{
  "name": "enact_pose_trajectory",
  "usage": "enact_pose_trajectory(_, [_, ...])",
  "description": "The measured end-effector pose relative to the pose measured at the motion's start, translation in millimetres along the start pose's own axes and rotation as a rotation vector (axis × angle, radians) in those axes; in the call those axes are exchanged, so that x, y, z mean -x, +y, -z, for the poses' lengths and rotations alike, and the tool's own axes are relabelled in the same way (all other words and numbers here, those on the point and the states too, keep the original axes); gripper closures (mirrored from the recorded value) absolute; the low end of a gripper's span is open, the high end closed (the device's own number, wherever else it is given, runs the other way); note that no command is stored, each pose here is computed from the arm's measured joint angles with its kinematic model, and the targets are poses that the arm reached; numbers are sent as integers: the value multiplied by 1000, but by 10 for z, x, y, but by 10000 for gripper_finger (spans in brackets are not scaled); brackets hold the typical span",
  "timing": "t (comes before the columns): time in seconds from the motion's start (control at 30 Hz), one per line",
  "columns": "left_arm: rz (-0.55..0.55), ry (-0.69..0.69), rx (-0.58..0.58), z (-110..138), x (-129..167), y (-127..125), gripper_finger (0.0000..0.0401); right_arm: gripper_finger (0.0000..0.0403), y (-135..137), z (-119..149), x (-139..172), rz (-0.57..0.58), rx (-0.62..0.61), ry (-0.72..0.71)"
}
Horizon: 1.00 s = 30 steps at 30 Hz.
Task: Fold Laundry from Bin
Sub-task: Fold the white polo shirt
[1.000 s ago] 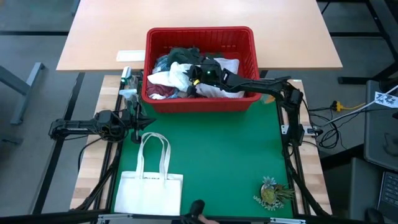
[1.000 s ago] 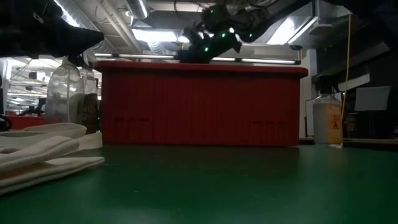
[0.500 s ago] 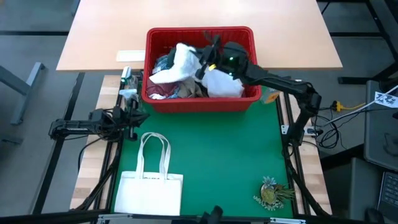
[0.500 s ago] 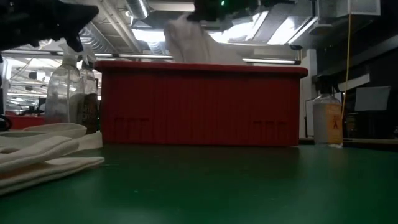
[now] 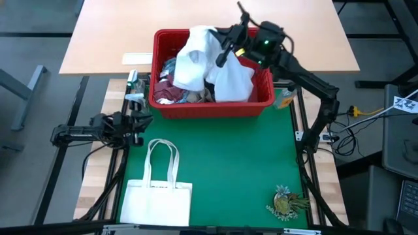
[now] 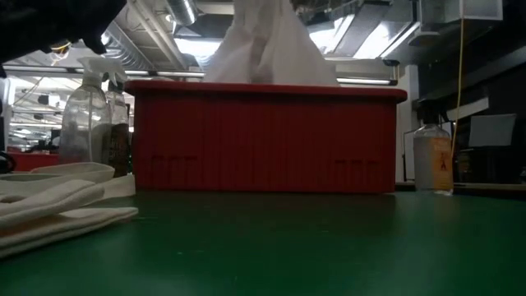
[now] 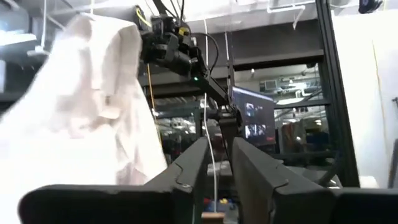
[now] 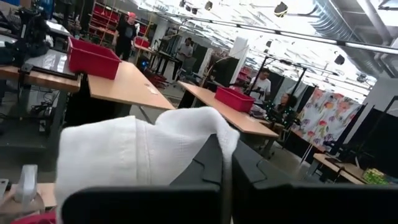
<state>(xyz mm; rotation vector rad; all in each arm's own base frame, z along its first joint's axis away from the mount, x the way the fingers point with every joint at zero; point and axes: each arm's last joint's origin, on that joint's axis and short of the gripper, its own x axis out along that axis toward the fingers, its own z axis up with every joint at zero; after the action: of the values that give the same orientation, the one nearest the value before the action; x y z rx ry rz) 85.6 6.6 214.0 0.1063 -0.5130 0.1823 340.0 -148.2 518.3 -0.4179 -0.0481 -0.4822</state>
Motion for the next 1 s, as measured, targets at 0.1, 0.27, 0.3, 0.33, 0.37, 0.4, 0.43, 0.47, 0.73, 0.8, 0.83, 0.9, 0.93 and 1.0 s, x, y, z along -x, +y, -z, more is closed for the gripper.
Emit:
enact_pose_trajectory(0.1, [-6,-38,-34,-36,-9,4,304,400,-47,-128,71,-33,-1,-15])
enact_pose_trajectory(0.27, [-14,-75,-81,-63,-40,4,271,400,-121,-328,198,-79,-21,-45])
enact_pose_trajectory(0.3, [-15,-79,-95,-63,-48,3,266,400,-136,-370,227,-91,-37,-54])
enact_pose_trajectory(0.33, [-17,-84,-109,-65,-58,2,262,400,-152,-411,253,-100,-57,-67])
enact_pose_trajectory(0.37, [-18,-86,-123,-65,-68,1,258,401,-166,-452,277,-110,-65,-84])
enact_pose_trajectory(0.4, [-18,-83,-135,-64,-82,-1,256,401,-179,-490,300,-119,-77,-100])
enact_pose_trajectory(0.43, [-16,-75,-149,-66,-100,-3,254,401,-191,-529,324,-129,-85,-117])
enact_pose_trajectory(0.47, [-16,-67,-161,-70,-120,-4,253,401,-204,-567,349,-139,-94,-134])
enact_pose_trajectory(0.73, [-80,20,-196,-179,-413,0,253,401,-224,-647,414,-180,-125,-187])
enact_pose_trajectory(0.8, [-112,47,-200,-217,-524,3,253,401,-223,-644,413,-181,-125,-184])
enact_pose_trajectory(0.83, [-128,63,-202,-226,-582,3,253,401,-222,-643,413,-181,-126,-182])
enact_pose_trajectory(0.9, [-152,92,-208,-241,-698,0,253,401,-221,-639,413,-183,-126,-178])
enact_pose_trajectory(0.93, [-158,106,-210,-245,-759,-4,253,400,-221,-638,413,-183,-126,-177])
enact_pose_trajectory(1.0, [-170,133,-218,-242,-880,-6,253,400,-220,-637,412,-183,-126,-177])
